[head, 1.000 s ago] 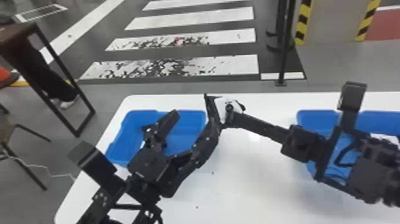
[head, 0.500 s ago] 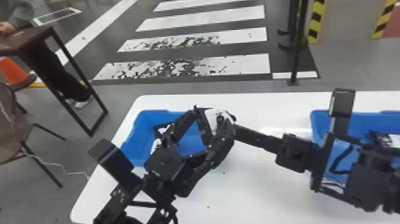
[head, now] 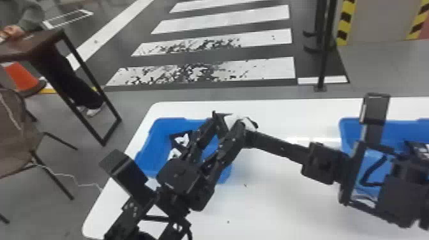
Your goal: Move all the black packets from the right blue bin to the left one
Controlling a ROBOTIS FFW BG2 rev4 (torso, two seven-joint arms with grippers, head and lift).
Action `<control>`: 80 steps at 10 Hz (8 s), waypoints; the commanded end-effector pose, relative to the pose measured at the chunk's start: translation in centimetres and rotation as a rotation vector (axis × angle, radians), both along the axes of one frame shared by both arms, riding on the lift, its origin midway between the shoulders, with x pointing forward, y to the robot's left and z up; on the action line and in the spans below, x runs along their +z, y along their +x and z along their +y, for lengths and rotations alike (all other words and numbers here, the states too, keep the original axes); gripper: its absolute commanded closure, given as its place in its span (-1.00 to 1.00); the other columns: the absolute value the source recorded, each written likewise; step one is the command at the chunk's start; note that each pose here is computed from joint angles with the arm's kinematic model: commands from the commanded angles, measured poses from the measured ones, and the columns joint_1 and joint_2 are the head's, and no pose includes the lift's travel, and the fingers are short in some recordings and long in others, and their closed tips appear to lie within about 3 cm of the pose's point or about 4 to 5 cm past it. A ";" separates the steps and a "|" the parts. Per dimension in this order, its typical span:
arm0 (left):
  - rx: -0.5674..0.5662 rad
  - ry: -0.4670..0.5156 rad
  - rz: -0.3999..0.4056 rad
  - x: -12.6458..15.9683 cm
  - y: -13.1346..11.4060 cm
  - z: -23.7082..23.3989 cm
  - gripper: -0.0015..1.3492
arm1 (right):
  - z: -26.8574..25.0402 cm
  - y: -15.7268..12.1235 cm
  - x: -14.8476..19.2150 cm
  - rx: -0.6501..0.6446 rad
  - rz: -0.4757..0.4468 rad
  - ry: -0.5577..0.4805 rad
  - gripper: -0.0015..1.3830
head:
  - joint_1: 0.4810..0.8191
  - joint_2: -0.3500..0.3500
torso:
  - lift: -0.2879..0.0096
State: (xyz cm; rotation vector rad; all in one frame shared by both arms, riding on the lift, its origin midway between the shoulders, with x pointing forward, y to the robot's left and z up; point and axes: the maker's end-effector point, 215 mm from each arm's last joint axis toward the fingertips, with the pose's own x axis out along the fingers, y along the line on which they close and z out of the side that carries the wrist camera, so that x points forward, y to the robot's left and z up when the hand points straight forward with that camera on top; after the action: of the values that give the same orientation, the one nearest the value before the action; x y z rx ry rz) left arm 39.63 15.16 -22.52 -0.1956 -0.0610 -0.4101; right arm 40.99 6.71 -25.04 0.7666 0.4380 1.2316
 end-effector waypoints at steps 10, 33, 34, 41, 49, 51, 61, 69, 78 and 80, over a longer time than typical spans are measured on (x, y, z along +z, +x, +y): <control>0.298 0.293 -0.118 -4.5 8.4 9.1 0.79 | -7.4 4.7 -2.5 -0.235 -0.094 -0.123 -0.71 | 0.27 0.83 | -0.01; 0.213 0.017 -0.133 5.1 -1.6 5.5 -0.69 | -42.4 15.8 -23.0 -0.971 0.366 -1.065 -0.46 | 0.27 -0.49 | -0.01; 0.215 0.022 -0.134 5.1 -1.6 5.6 -0.69 | -42.6 15.9 -23.0 -0.975 0.359 -1.061 0.25 | 0.27 -0.50 | -0.01; 0.224 0.017 -0.162 5.8 -1.8 5.8 -0.69 | -34.4 14.3 -18.7 -0.917 0.228 -0.692 0.73 | 0.27 -0.34 | -0.01; 0.160 -0.030 -0.204 7.5 -1.9 3.2 -0.69 | -10.7 8.2 -1.6 -0.415 -0.114 -0.211 0.73 | 0.15 0.27 | -0.01; 0.131 -0.034 -0.183 7.0 -1.7 2.0 -0.69 | -6.7 6.0 -0.2 -0.313 -0.137 -0.155 0.73 | 0.12 0.53 | -0.01; 0.118 0.025 -0.161 5.6 -1.0 1.3 -0.58 | 0.1 0.4 4.1 -0.146 -0.163 -0.028 0.73 | 0.08 0.87 | -0.01; 0.133 0.056 -0.145 5.2 -0.9 1.5 0.80 | 3.0 -2.2 4.9 -0.064 -0.149 0.016 0.73 | 0.16 1.00 | -0.01; 0.408 0.346 -0.145 -3.1 6.9 10.3 0.80 | -4.2 2.3 2.7 -0.301 -0.166 -0.032 -0.82 | 0.13 0.96 | -0.01; 0.476 0.381 -0.085 -7.0 10.4 14.6 0.14 | -6.8 3.3 2.7 -0.365 -0.177 -0.046 -0.83 | 0.16 0.96 | -0.01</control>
State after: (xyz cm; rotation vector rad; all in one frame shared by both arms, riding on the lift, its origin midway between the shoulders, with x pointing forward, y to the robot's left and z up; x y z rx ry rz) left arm 48.99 28.50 -28.16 0.2166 -0.1323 0.0301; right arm 43.97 0.69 -22.28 0.6619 0.1774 0.9521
